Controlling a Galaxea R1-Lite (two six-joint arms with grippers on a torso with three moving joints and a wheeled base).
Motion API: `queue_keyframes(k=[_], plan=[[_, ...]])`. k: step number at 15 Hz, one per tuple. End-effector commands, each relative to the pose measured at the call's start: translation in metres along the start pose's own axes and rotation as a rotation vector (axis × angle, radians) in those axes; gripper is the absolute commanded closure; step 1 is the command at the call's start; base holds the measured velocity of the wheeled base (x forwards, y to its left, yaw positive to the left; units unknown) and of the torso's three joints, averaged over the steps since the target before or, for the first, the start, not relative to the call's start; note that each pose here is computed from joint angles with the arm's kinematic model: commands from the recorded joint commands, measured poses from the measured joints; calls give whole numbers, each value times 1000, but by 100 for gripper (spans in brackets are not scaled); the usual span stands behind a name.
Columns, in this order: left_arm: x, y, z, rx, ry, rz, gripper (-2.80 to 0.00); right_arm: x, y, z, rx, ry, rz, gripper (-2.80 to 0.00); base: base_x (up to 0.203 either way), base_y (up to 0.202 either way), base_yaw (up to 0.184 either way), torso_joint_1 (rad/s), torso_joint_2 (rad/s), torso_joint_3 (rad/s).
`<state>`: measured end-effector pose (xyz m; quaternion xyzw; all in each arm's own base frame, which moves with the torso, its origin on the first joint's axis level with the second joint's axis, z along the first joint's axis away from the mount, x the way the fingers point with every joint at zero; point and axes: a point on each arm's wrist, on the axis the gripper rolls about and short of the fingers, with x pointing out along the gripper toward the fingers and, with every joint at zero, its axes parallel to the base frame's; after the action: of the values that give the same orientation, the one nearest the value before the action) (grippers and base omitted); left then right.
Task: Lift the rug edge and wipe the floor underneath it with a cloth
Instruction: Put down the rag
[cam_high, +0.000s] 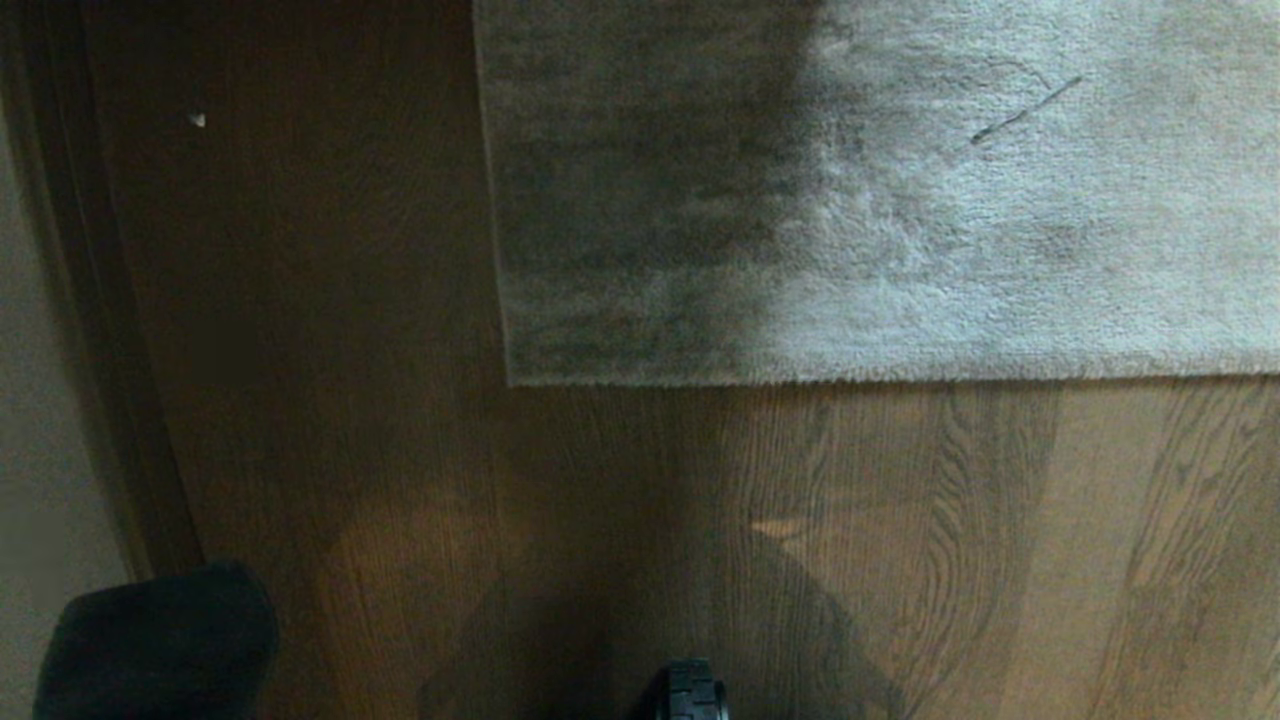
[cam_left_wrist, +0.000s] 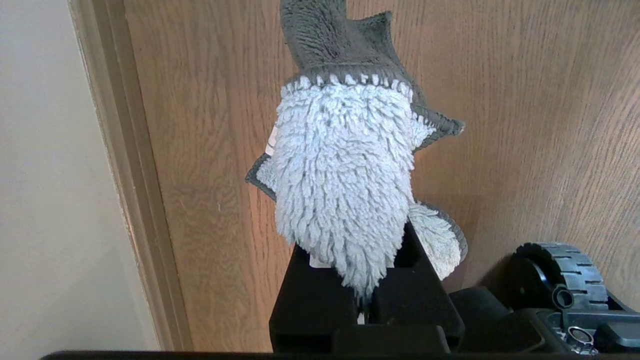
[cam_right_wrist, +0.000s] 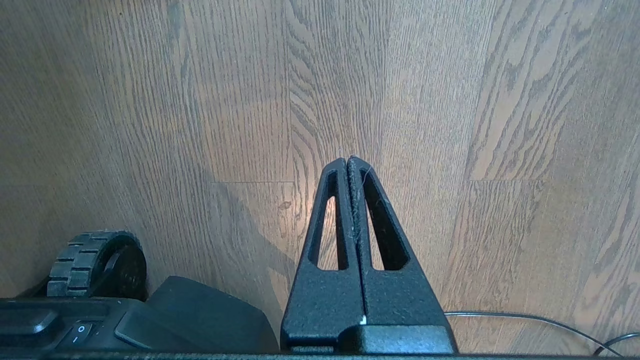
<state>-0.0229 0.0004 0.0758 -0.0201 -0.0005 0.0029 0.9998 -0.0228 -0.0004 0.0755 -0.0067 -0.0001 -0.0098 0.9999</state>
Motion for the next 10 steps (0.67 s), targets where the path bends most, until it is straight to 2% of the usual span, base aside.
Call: queue_keyframes(k=[1, 3, 7, 10], plan=[[-1, 0, 5, 2, -10, -5, 0, 0, 0, 0, 0, 1, 0, 0, 0, 0, 0, 0, 0, 0], [-7, -1, 29, 1, 7, -7, 0, 0, 0, 0, 0, 2, 0, 0, 0, 0, 0, 0, 0, 0], [9, -2, 50, 2, 192, -4, 0, 0, 0, 0, 0, 2, 0, 0, 0, 0, 0, 0, 0, 0], [27, -3, 58, -14, 313, 0, 0, 0, 0, 0, 0, 2, 0, 0, 0, 0, 0, 0, 0, 0]])
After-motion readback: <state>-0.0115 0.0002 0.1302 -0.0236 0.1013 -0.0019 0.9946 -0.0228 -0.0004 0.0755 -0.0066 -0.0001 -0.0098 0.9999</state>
